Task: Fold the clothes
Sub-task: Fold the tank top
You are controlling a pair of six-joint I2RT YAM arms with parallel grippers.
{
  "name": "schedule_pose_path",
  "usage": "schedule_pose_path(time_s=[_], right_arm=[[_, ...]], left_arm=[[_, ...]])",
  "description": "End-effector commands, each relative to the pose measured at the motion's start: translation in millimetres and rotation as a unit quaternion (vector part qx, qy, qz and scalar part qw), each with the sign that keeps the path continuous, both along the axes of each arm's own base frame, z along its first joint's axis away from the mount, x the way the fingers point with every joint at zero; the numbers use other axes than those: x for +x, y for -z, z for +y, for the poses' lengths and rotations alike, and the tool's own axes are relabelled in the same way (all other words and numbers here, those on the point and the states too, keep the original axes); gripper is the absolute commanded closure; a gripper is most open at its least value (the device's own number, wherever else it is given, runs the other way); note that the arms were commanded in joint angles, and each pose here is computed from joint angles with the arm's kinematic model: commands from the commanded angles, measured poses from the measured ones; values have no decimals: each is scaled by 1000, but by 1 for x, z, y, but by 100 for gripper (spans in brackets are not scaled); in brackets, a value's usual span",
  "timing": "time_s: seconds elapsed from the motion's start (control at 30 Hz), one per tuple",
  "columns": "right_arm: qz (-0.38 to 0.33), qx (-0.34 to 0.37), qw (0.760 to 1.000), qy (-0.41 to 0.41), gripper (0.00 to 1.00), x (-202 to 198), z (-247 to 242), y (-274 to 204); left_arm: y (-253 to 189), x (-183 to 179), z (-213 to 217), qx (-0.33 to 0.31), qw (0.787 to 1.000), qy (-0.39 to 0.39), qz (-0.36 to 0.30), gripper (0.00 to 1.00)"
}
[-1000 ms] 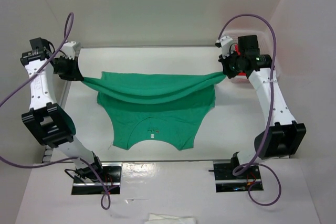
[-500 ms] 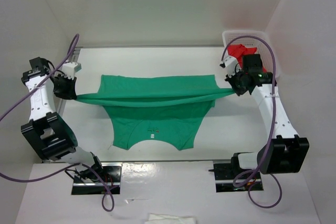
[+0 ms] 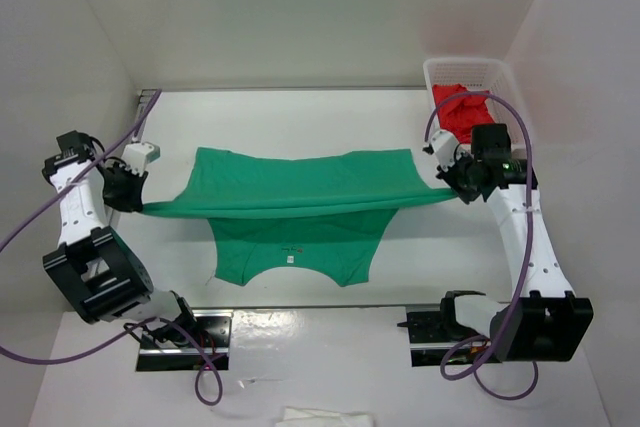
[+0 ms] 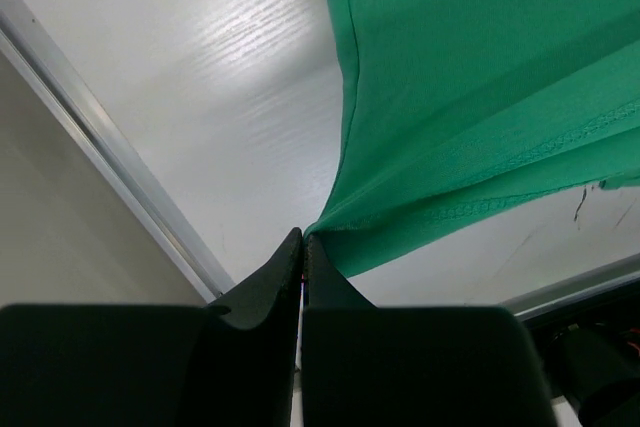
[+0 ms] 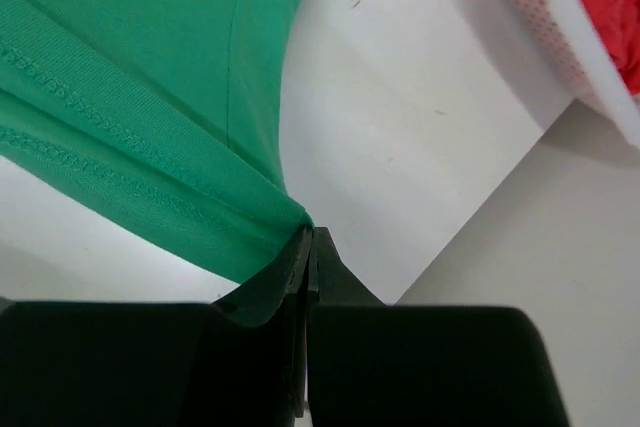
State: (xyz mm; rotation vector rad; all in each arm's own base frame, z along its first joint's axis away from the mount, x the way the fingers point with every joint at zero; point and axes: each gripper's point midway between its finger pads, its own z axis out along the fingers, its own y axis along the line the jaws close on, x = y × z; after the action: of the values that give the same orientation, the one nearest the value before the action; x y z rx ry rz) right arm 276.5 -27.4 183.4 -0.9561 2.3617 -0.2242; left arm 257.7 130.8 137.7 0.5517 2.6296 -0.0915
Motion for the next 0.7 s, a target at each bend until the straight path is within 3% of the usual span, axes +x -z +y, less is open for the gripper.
schedule_pose_path(time_s=[0.0,0.27,0.67], right_arm=[[29,-32,999,-25,100,-24,-9,5],[122,-28,988,-88,100,-64,0,40],[172,-38,977,-123,100,-83,2,62]], left_arm=[[-10,-6,16,59,998,24,-14,100],[3,-31,8,62,995,75,30,100],[26,-63,11,90,985,117,89,100]])
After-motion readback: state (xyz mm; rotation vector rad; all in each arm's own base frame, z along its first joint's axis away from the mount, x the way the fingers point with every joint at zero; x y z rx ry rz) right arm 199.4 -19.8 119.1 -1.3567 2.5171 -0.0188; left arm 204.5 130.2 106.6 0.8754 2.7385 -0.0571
